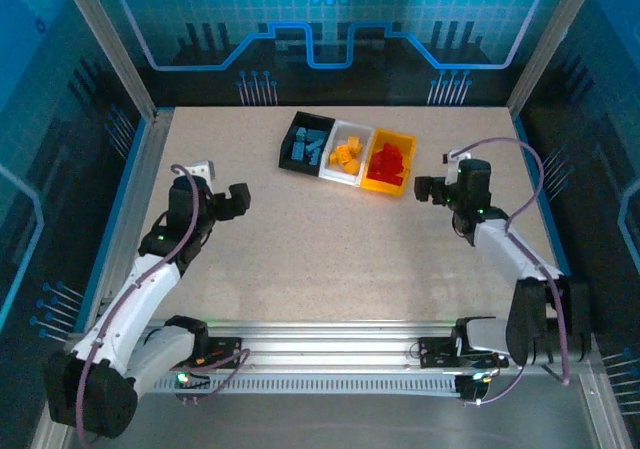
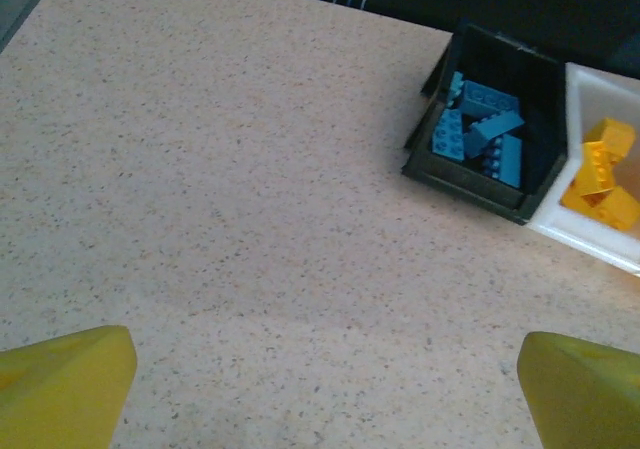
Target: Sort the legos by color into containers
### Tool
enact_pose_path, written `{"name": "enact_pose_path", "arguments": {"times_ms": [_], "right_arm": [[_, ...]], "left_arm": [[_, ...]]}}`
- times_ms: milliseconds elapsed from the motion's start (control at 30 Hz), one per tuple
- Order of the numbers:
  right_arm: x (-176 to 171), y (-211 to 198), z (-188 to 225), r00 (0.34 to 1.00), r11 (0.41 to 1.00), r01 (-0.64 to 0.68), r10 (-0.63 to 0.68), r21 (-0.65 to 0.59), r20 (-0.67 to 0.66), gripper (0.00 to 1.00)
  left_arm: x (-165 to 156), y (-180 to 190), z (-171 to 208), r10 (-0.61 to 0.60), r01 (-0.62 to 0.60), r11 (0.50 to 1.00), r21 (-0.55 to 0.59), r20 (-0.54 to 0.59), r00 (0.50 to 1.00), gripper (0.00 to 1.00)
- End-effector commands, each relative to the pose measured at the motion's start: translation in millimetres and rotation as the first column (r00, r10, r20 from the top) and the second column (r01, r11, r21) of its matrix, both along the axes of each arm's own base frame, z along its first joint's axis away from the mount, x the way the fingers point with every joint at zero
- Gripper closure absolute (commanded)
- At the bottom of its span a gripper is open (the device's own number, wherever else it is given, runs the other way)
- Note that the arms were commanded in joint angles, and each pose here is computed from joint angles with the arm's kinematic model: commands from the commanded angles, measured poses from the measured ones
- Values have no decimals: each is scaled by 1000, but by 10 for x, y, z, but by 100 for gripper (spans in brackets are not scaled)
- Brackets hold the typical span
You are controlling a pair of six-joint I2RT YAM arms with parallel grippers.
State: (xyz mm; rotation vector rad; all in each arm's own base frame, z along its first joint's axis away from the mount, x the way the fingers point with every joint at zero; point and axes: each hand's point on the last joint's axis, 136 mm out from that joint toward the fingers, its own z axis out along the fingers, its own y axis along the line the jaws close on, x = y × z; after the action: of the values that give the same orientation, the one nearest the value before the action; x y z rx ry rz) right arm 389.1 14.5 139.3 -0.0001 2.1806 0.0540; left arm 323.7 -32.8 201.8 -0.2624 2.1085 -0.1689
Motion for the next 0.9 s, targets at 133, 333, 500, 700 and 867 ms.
{"name": "enact_pose_path", "arguments": {"times_ms": [133, 333, 500, 700, 867], "right_arm": [[136, 8, -120, 995, 999, -37, 39, -30, 88, 0], [134, 2, -183, 994, 998, -47, 52, -53, 98, 0], [125, 11, -264, 994, 997, -56, 61, -55, 87, 0], [75, 50, -321, 993, 996, -76, 80, -47, 82, 0], [53, 62, -350, 992, 994, -93, 98, -60, 80, 0]], "left_arm": [[125, 200, -114, 78, -80, 993, 84, 25, 997, 1], [272, 203, -286, 67, -70, 989, 128, 31, 997, 1], [393, 227, -560, 43, -48, 977, 208, 30, 999, 1], [526, 323, -775, 66, -76, 972, 222, 51, 997, 1], [660, 341, -949, 56, -66, 973, 220, 52, 997, 1]]}}
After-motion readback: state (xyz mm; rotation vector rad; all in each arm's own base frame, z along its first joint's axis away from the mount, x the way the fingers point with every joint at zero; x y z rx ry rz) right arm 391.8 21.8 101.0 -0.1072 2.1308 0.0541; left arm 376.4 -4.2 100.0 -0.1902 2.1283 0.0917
